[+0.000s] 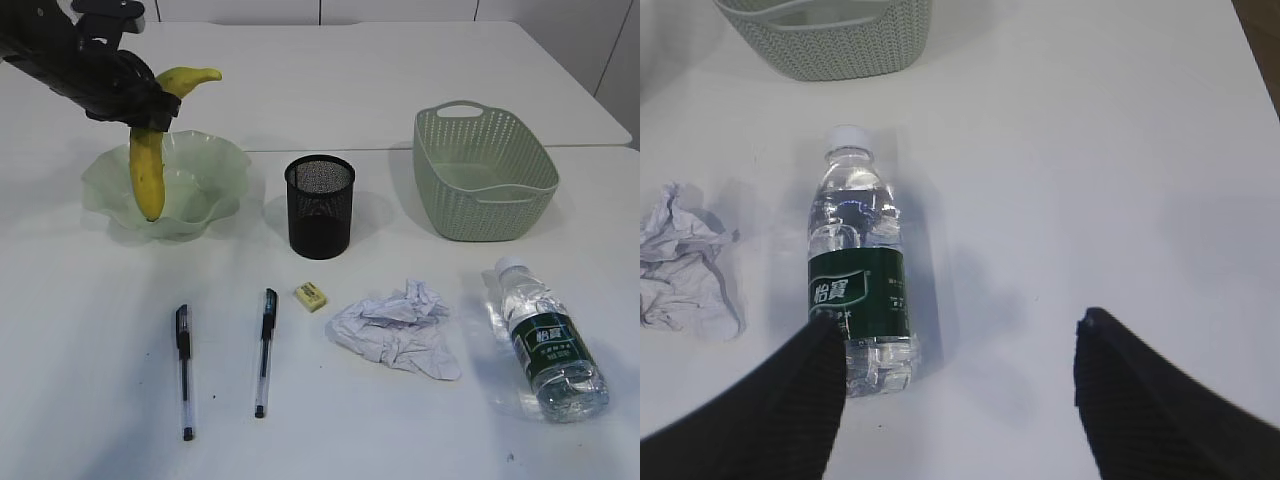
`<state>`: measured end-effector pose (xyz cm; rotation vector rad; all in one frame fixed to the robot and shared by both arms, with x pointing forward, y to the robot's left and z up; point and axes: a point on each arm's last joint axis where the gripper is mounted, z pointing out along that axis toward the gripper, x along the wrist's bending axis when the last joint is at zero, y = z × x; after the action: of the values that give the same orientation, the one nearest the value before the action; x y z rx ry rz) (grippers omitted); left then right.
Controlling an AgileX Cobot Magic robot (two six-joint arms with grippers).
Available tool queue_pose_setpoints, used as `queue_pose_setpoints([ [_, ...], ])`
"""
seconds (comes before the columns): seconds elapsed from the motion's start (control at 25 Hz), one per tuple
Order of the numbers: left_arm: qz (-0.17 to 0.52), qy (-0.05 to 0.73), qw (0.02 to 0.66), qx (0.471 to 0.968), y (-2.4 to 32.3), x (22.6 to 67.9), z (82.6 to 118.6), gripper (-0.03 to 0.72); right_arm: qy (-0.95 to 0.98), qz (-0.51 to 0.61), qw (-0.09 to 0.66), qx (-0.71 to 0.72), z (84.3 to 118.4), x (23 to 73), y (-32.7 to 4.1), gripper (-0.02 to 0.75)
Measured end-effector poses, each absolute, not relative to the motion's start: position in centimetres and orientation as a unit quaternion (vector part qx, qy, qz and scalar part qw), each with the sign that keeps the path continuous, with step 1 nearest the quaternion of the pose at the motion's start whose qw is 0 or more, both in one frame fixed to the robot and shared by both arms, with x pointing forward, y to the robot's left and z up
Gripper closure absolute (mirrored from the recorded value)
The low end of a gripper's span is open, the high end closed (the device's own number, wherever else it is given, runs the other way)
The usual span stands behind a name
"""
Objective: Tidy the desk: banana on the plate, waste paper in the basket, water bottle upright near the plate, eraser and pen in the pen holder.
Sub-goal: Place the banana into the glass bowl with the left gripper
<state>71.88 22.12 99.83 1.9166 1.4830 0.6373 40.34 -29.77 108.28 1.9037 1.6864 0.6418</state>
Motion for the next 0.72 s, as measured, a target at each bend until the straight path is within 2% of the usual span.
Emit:
queue_pose_setpoints([
  [0.44, 0.256, 0.553, 0.308, 0.731, 22.2, 72.2, 99.5, 0.375, 0.621, 0.237, 0.256, 0.702, 108.3, 40.3, -29.8, 0.206],
  [0.72, 0.247, 0.557, 0.299, 0.735, 22.2, 72.6, 97.8, 0.349, 0.621, 0.237, 0.256, 0.702, 108.3, 40.3, -29.8, 0.206],
])
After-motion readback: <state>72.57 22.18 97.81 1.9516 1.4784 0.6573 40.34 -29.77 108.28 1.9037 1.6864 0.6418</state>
